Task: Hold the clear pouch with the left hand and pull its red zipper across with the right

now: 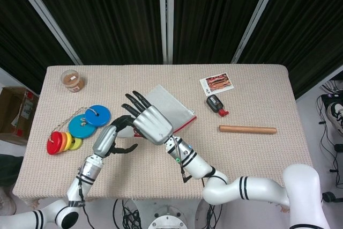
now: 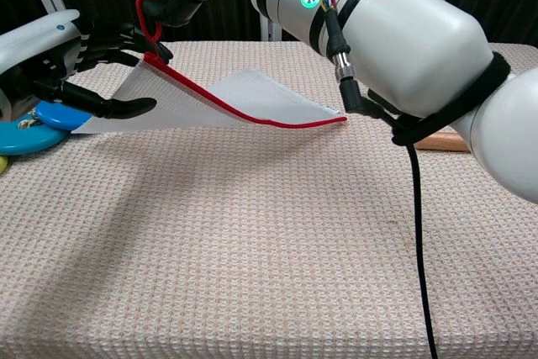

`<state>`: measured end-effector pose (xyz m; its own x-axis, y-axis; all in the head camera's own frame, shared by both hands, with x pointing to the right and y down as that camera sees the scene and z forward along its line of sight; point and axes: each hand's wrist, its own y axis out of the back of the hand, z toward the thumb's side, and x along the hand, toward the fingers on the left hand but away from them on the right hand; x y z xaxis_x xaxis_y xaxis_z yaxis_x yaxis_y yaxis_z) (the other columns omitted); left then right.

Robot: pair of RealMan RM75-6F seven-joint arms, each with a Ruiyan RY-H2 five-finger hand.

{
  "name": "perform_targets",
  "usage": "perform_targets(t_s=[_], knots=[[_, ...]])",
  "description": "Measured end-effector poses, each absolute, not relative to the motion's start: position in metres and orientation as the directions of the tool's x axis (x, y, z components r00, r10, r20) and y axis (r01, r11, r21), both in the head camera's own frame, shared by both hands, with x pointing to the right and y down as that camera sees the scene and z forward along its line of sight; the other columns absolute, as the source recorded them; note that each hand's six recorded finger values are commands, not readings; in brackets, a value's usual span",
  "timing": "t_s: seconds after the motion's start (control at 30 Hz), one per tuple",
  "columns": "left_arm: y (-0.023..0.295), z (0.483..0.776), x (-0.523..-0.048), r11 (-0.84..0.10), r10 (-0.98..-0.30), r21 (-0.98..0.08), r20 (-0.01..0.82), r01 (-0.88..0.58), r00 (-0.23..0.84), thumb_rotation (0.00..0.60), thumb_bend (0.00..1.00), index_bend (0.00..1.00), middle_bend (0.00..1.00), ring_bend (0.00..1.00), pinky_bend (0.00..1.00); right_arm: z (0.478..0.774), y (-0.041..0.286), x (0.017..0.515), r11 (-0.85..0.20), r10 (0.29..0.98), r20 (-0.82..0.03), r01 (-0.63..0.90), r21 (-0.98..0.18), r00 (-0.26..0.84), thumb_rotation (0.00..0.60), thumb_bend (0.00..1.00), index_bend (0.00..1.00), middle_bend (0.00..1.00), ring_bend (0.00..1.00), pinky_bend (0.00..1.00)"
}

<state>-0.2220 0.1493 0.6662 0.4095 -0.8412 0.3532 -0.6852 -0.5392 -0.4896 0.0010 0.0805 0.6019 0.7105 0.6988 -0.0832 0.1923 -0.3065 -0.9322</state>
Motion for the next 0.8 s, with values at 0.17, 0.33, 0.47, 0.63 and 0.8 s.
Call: perform_targets(t_s=[0.17,0.33,0.47,0.63,0.8], knots=[[0.149,0.666,-0.220,-0.526,-0.849,-0.496,0.352,-0.691,0.394,0.600,0.31,0.47,0.23,0.14,0.16,0.602,0.079,0.001,-0.308,0.702,-0.083,0.197,-0.931,0.707,0.600,0.62,0.71,0.19,0.00,0.03],[0.148,0.666,-0.215,-0.522,-0.850,-0.477,0.355,-0.707,0.389,0.600,0.31,0.50,0.24,0.14,0.16,0.602,0.077,0.001,-0.309,0.706,-0.080,0.204,-0.929,0.703,0.600,0.62,0.71,0.19,0.00,0.03],[0.147,0.665,-0.213,-0.514,-0.855,-0.464,0.350,-0.722,0.383,0.600,0.32,0.51,0.24,0.14,0.16,0.603,0.076,0.001,-0.310,0.709,-0.079,0.208,-0.928,0.701,0.600,0.62,0.71,0.19,0.00,0.03],[0.143,0.665,-0.212,-0.502,-0.860,-0.450,0.351,-0.739,0.371,0.600,0.33,0.54,0.26,0.15,0.17,0.603,0.077,0.000,-0.310,0.707,-0.079,0.208,-0.928,0.703,0.600,0.62,0.72,0.19,0.00,0.03],[0.142,0.665,-0.210,-0.502,-0.860,-0.442,0.351,-0.744,0.371,0.600,0.34,0.55,0.26,0.15,0.17,0.602,0.076,-0.001,-0.314,0.708,-0.077,0.215,-0.925,0.702,0.600,0.62,0.72,0.19,0.00,0.02]])
